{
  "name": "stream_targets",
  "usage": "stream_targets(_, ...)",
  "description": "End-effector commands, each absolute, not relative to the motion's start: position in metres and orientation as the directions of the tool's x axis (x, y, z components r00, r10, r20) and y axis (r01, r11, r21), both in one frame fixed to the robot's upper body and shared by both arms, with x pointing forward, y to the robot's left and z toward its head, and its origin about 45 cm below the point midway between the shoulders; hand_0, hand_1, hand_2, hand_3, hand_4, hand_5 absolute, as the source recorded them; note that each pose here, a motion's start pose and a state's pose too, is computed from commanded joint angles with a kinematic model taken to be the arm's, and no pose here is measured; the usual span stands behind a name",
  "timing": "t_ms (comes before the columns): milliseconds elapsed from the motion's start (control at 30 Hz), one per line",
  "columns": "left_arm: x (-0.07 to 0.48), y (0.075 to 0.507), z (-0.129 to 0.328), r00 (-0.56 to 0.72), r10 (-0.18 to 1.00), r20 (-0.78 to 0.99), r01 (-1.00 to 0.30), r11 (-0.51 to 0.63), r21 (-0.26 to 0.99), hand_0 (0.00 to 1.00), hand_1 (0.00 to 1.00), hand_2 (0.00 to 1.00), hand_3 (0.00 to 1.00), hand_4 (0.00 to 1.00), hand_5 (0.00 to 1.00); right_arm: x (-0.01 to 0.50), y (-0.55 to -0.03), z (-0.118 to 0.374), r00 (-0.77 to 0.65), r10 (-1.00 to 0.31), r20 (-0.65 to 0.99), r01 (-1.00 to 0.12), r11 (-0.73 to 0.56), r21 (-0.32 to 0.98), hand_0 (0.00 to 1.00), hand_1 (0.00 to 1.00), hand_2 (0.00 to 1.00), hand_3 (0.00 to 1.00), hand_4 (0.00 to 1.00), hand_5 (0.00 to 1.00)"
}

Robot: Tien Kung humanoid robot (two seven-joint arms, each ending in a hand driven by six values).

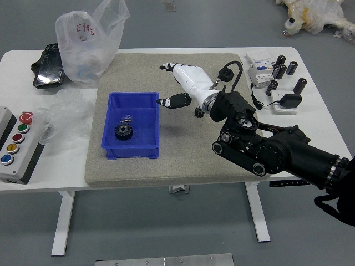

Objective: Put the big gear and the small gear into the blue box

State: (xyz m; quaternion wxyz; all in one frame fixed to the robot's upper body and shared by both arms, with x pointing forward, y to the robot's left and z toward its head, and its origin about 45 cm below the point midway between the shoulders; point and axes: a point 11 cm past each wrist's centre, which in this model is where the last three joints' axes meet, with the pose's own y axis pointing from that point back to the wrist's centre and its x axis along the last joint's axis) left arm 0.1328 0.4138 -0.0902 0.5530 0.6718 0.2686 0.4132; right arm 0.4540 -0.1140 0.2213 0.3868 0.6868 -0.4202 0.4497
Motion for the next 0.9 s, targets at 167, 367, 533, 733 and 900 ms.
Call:
stream_targets(167, 0.134, 0.414, -0.09, 0.515, 0.817, 0.26, -0.098, -0.246, 0.964, 0.711, 0.531, 0.538, 0.669, 0.691, 0.485, 0.46, -0.129, 0.198, 0.296, -0.178, 0.938, -0.925, -0.298, 0.236, 0.737, 0.784, 0.79, 0.807, 0.829, 0.326)
stream_targets(367, 0.136, 0.414, -0.089, 0.516, 0.815, 0.263, -0.103, -0.246, 0.964, 0.711, 0.531, 0.538, 0.669, 0.691, 0.484, 0.465, -0.148, 0.175, 0.344, -0.132, 0.93, -0.922, -0.233, 0.309, 0.735, 0.783, 0.788, 0.805, 0.816, 0.312)
stream_targets(533, 0.136, 0.415, -0.089, 0.518, 0.814, 0.263, -0.102, -0.247, 0.964, 0.711, 0.531, 0.538, 0.669, 0.691, 0.484, 0.468, -0.16, 0.164, 0.374, -0.107, 0.921, -0.917, -0.191, 0.35, 0.735, 0.783, 0.788, 0.805, 0.816, 0.312)
stream_targets(733, 0.136, 0.415, -0.089, 0.519, 0.813, 0.264, -0.104, -0.247, 0.963, 0.711, 0.531, 0.538, 0.67, 0.693, 0.486, 0.472, -0.165, 0.163, 0.397, -0.1, 0.912, -0.91, -0.168, 0.378, 0.717, 0.747, 0.725, 0.761, 0.739, 0.276)
stream_targets(900, 0.136, 0.415, -0.089, 0.52, 0.812, 0.264, -0.102, -0.248, 0.963, 0.712, 0.531, 0.537, 0.671, 0.693, 0.486, 0.471, -0.163, 0.162, 0.41, -0.096, 0.907, -0.905, -0.169, 0.391, 0.646, 0.622, 0.555, 0.614, 0.431, 0.112)
